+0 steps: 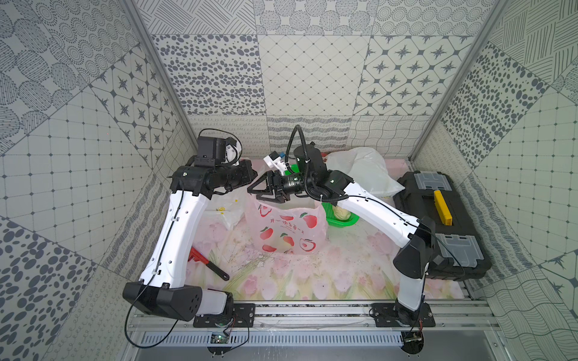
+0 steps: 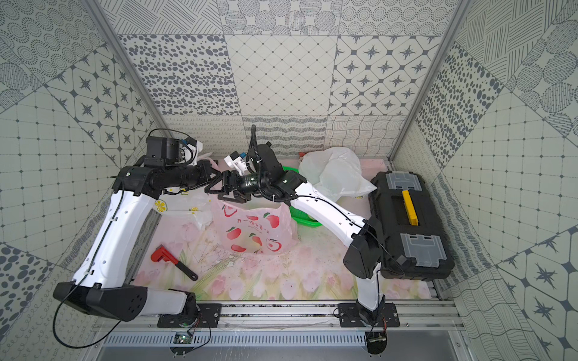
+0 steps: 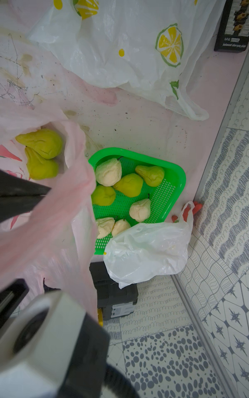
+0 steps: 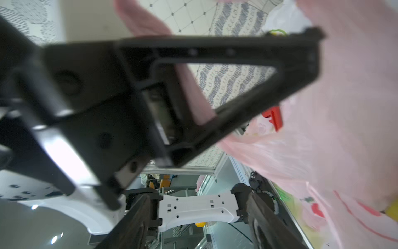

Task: Place the pears into plastic bags & tie knots
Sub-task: Adjust the plastic bag at the center of the board, then pick up the pear from the basket.

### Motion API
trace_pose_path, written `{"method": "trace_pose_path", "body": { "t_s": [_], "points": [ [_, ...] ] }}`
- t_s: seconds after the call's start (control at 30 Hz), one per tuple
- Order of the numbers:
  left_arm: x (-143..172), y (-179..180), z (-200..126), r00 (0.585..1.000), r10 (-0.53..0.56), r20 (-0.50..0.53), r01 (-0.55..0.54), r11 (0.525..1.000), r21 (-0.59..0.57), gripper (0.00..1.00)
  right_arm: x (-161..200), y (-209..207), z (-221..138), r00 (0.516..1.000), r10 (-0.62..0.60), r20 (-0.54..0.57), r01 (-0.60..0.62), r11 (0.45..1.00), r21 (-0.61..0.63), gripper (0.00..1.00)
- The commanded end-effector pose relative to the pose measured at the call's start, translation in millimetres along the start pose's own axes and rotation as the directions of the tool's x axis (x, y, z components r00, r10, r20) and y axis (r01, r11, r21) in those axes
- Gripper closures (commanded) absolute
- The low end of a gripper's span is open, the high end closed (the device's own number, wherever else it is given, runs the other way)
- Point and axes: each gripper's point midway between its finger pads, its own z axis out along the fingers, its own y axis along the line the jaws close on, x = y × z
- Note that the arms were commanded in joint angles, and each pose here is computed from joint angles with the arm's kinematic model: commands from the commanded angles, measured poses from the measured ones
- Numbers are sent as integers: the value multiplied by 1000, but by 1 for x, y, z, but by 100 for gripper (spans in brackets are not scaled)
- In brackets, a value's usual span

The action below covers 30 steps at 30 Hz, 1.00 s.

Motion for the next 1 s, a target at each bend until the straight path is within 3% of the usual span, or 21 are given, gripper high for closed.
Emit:
{"method": "trace_pose_path", "body": {
  "t_s": [0.0,0.1,0.23,0.33,0.47,0.57,0.8,0.97],
  "points": [
    [-8,1,9,1000,3,26,-4,1000,16,100,-5,73,-21,997,-74,12,74,977,-200,27],
    [-5,12,15,1000,4,17,-4,1000,-25,100,-12,73,-38,996,-73,59,84,975,-207,26],
    [3,20,30,1000,-23,-16,23,999,-26,100,-23,97,-52,996,-36,87,65,928,-366,24],
    [7,19,40,998,-50,-31,50,999,5,100,-32,113,-52,994,-46,102,85,904,-419,24],
    [10,42,38,998,-53,-34,49,994,-101,100,-54,108,-86,956,-145,257,202,956,-211,22],
    [13,66,28,995,-96,-27,90,979,-181,100,-68,81,-133,920,-162,357,189,981,-41,23],
    [15,97,11,988,-151,22,151,946,-287,100,-67,16,-243,807,-84,584,36,995,94,30],
    [12,111,-2,984,-165,73,180,923,-339,100,-35,-83,-303,696,-33,717,-245,928,280,48]
  ]
}}
